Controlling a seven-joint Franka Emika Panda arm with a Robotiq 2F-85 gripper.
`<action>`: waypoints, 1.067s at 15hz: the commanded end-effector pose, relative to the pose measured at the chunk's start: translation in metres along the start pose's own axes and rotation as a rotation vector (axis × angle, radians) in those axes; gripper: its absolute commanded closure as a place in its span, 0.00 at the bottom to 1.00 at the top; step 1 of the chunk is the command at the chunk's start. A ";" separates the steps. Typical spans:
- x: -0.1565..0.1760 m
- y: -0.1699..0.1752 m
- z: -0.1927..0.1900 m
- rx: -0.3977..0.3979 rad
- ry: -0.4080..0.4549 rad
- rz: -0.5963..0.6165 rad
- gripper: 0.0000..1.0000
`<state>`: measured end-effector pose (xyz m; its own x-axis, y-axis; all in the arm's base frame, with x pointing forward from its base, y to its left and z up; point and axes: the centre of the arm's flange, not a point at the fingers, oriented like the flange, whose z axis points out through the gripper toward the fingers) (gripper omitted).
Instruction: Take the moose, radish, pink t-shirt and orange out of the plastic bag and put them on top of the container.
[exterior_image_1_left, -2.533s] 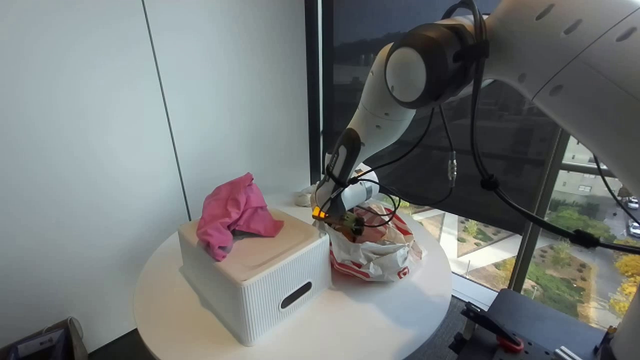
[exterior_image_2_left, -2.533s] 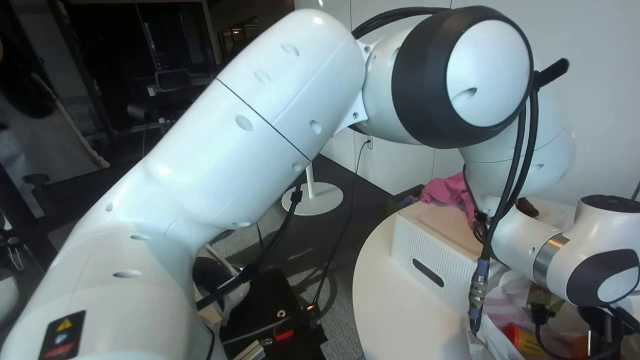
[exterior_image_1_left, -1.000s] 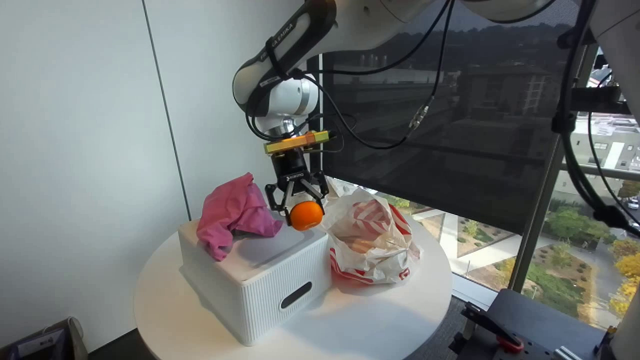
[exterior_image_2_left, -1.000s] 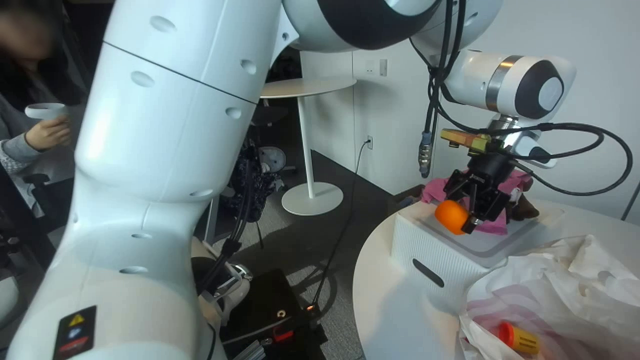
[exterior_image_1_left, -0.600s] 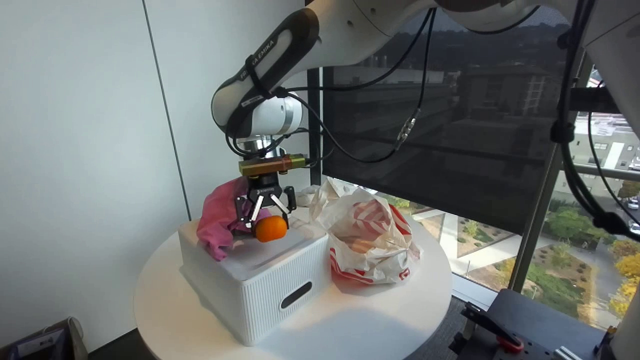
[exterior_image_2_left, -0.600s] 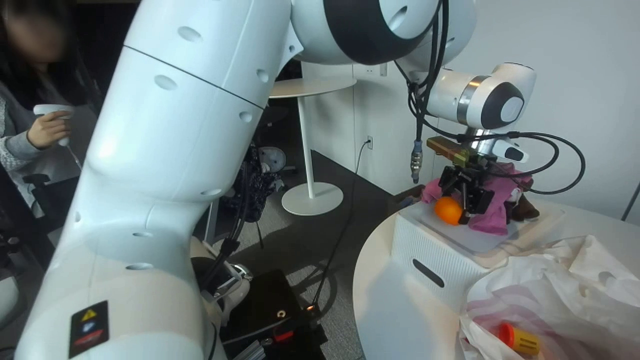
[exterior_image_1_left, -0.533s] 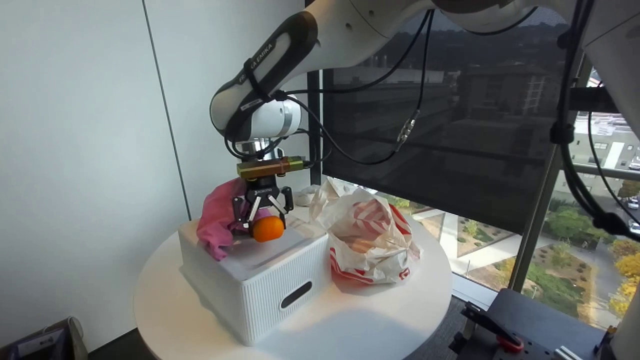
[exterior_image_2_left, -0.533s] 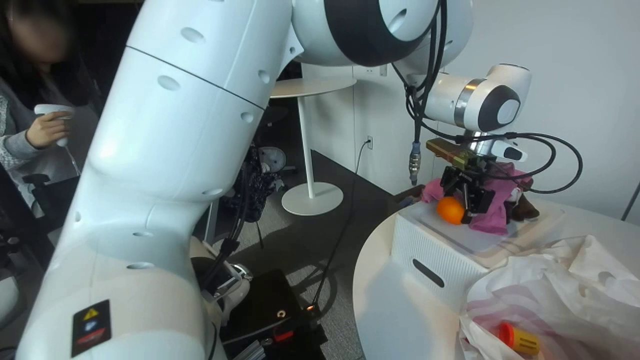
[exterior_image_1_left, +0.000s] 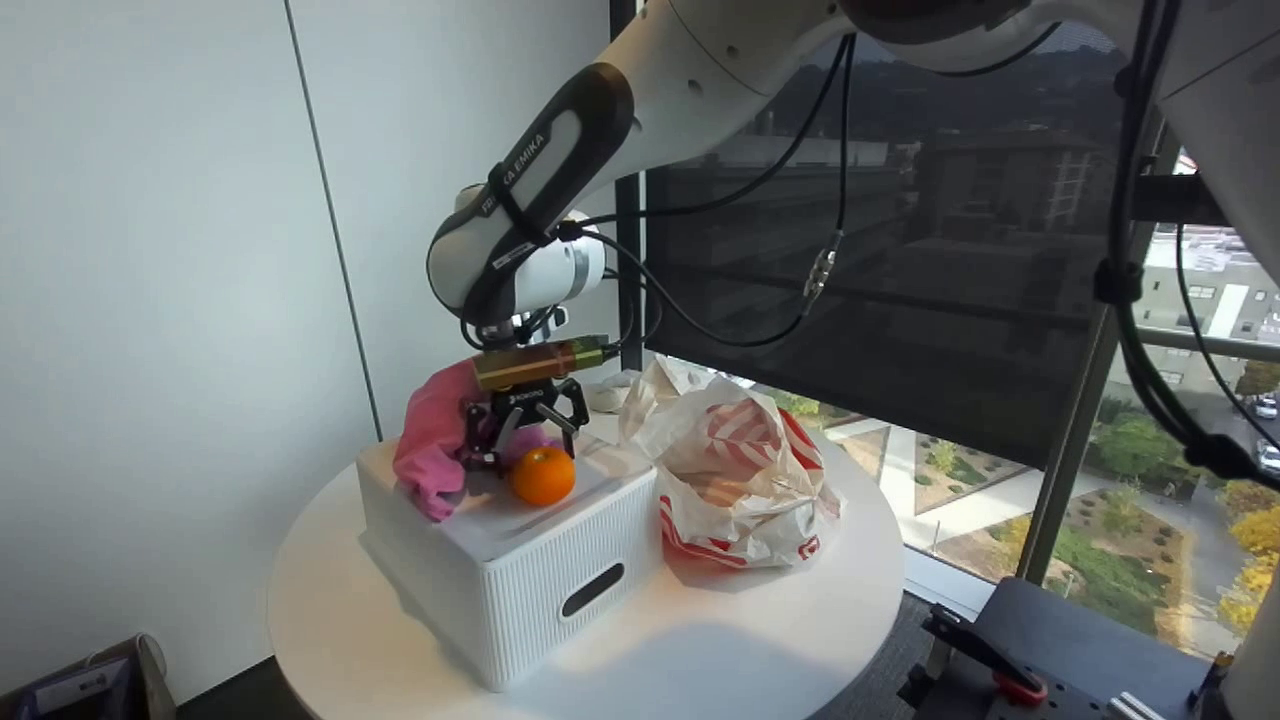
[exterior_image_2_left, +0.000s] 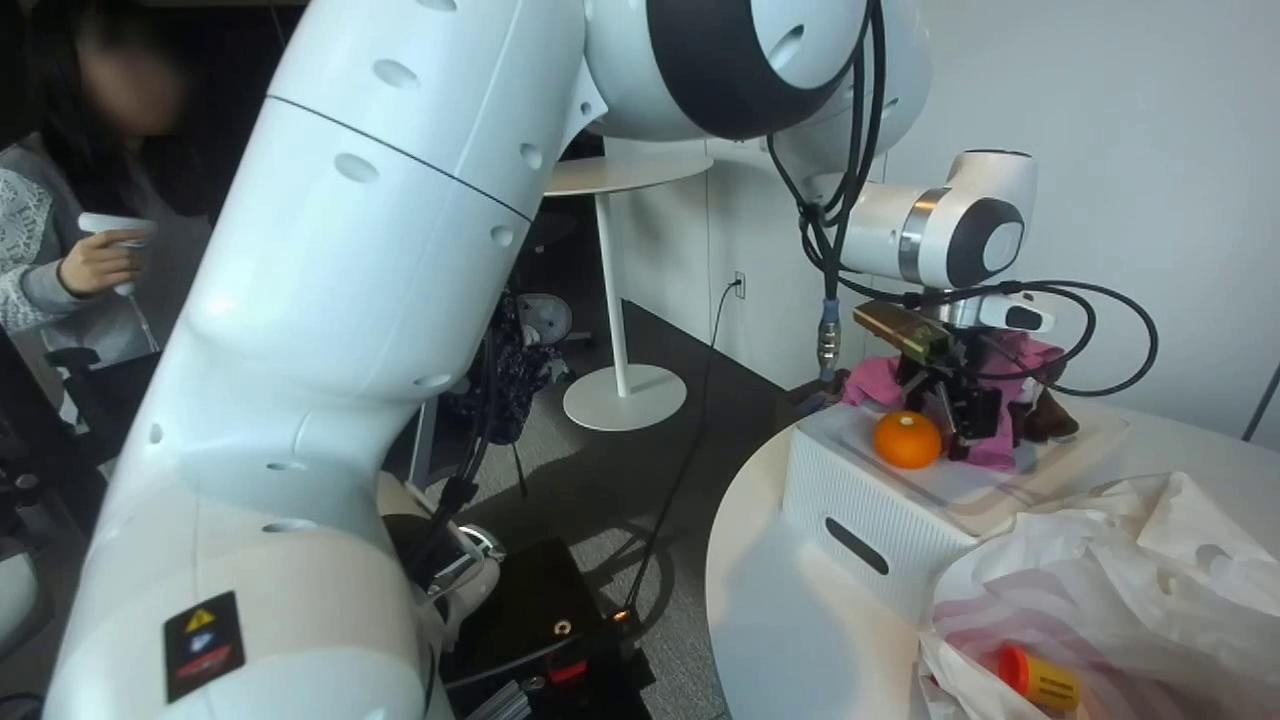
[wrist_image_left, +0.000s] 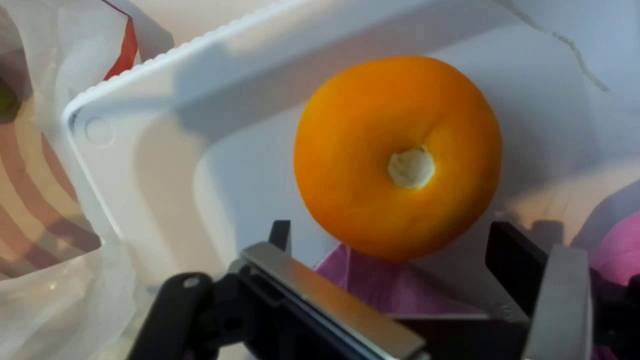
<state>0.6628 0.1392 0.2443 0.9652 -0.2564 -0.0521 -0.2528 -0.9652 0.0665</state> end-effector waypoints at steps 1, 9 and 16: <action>-0.013 -0.003 0.000 -0.023 0.031 0.082 0.00; -0.030 0.024 -0.043 -0.003 0.116 0.397 0.00; -0.055 0.081 -0.067 -0.071 0.116 0.595 0.00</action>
<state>0.6247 0.0969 0.2950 0.7151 -0.6934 0.0886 -0.6990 -0.7079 0.1014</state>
